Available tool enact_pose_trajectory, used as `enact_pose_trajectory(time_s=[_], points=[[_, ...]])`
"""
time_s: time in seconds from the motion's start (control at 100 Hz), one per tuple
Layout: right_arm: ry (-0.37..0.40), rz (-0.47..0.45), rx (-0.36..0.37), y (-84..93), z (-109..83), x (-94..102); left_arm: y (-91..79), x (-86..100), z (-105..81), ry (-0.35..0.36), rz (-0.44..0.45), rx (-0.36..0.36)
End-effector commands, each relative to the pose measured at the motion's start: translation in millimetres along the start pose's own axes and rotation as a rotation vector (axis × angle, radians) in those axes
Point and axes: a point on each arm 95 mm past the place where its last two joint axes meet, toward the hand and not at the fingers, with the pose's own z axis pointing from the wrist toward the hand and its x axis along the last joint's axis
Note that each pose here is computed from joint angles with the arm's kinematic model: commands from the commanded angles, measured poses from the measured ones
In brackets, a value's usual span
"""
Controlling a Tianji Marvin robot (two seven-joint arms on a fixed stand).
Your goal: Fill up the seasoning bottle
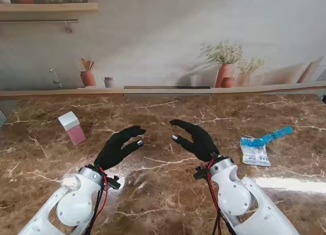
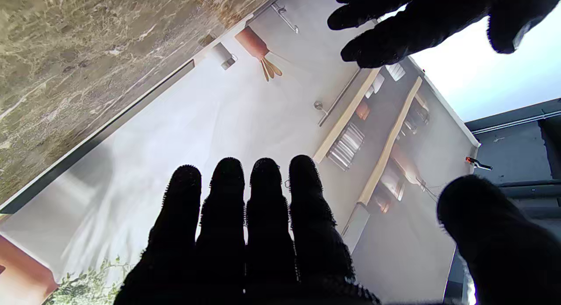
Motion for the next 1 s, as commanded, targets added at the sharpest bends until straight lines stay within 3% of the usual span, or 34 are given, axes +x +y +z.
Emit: enact_pose_trajectory(time_s=[0.0,0.2,0.36,0.67,0.99], points=[[-0.012,0.006,0.014,-4.4,-3.4,-1.0,2.0,-0.4,-1.4,-0.006,0.0,-0.006],[-0.019,0.005,0.012,-4.7,-5.9,-1.9,3.5,0.7,-1.8,-0.001,0.004,-0.008],[-0.019,0.0,0.009,-5.1,-7.1,-2.6,-7.5,1.7,3.5,0.015,0.025,0.021],[-0.024,0.002,0.02,-8.1,-4.3,-7.2,-59.9,-4.2,13.7,0.016,0.111,0.181],[-0.036,0.013,0.031,-11.0,-3.6,-14.4,-100.7,-32.9,-0.5,-0.088,0.177,0.309]])
